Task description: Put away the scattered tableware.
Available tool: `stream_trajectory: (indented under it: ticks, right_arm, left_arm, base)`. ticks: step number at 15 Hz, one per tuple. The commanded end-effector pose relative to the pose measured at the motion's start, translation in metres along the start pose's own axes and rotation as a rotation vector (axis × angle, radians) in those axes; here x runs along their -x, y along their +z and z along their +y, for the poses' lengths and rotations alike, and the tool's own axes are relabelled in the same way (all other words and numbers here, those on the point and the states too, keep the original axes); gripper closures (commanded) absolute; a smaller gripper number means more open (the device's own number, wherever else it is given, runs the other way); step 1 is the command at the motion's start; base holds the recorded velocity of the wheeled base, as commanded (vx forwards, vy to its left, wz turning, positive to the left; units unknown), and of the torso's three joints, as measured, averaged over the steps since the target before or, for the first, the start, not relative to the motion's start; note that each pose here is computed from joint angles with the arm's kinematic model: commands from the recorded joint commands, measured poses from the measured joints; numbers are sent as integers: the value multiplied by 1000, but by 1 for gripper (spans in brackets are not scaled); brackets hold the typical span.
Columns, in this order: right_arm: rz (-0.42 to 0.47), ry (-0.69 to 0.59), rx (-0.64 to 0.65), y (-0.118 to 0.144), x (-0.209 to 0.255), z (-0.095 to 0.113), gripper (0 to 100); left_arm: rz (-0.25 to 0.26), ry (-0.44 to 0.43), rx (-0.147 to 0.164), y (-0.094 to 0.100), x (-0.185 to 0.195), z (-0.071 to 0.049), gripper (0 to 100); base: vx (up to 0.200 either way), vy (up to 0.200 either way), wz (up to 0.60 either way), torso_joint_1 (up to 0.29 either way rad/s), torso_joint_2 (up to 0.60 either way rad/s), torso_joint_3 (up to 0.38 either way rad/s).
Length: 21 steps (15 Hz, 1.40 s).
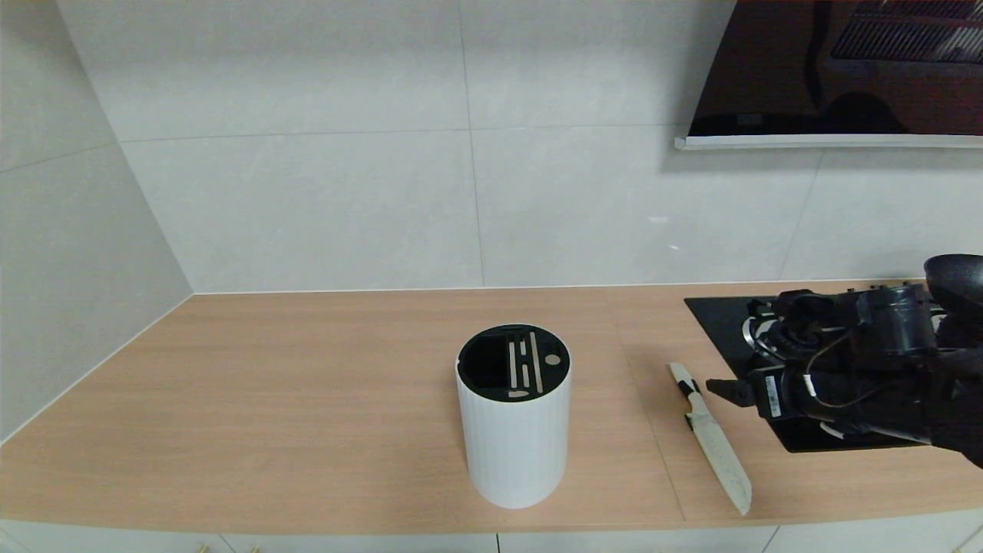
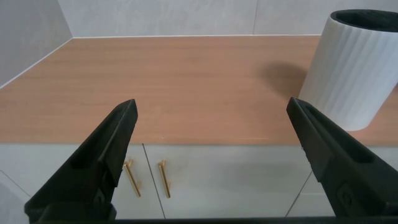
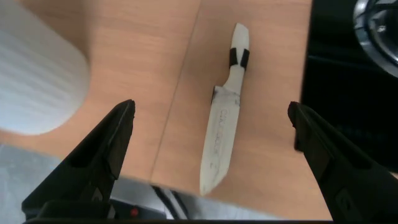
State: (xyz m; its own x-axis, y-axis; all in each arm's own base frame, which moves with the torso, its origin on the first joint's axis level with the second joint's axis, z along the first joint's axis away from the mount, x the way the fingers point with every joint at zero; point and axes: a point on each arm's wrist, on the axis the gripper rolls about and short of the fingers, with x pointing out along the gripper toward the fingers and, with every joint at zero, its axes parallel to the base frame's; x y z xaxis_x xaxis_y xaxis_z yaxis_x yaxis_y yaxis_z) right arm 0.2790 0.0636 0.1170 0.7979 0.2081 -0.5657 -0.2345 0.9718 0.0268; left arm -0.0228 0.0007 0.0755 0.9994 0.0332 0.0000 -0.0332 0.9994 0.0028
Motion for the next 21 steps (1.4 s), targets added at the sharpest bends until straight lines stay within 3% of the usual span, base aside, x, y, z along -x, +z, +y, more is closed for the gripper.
stream_trajectory:
  ticks: [1,12,15,21]
  right_arm:
    - [104,-21,-6,-22,-44,-2,0]
    - [105,-112,-16,-67,-115,-7,0]
    - [38,-114,-26,-67,-123,-7,0]
    - [56,-115,-29,-75,-136,-7,0]
  left_arm:
    - [2,1,0,0,0,0,0]
    - [-2,1,7,0,0,0,0]
    - [0,1,7,0,0,0,0]
    - [0,1,7,0,0,0,0]
  base:
    - [0,0,0,0,0,0]
    - [0,0,0,0,0,0]
    - [0,0,0,0,0,0]
    - [0,0,0,0,0,0]
